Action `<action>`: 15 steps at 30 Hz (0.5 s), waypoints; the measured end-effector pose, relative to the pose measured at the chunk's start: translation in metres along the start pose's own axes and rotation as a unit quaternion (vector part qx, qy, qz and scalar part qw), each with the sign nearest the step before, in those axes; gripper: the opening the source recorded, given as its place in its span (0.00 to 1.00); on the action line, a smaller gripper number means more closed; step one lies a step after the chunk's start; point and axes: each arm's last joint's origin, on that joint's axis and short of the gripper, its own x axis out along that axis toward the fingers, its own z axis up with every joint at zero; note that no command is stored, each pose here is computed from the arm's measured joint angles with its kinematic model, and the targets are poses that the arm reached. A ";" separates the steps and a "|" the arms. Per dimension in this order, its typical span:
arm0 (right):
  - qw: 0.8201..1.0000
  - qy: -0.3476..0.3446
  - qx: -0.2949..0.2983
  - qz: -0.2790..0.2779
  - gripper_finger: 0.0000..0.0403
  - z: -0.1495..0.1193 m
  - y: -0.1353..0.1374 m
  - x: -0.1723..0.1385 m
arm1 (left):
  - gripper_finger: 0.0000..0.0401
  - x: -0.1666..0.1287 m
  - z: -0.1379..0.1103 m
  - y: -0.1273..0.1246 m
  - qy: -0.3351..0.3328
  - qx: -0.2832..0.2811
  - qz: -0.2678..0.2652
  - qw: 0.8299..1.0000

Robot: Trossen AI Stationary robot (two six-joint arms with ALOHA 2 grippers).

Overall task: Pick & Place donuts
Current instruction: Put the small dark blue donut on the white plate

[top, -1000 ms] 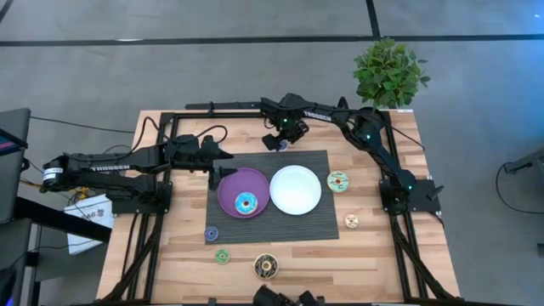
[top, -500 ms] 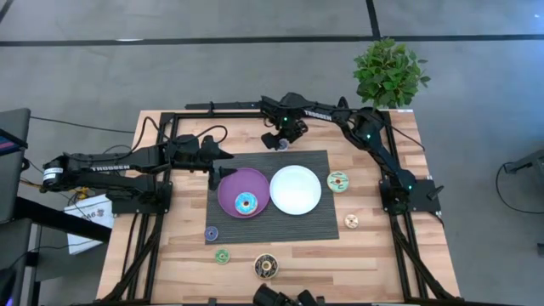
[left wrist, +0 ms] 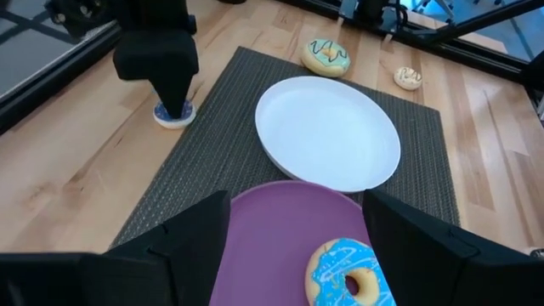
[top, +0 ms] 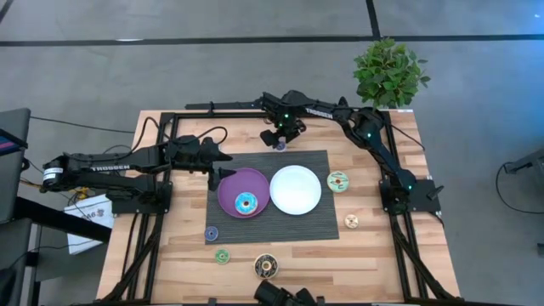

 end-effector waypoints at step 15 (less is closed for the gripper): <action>0.999 0.011 0.001 -0.032 0.58 -0.003 -0.005 -0.001 | 0.66 0.000 0.000 0.000 0.000 -0.001 0.000 1.000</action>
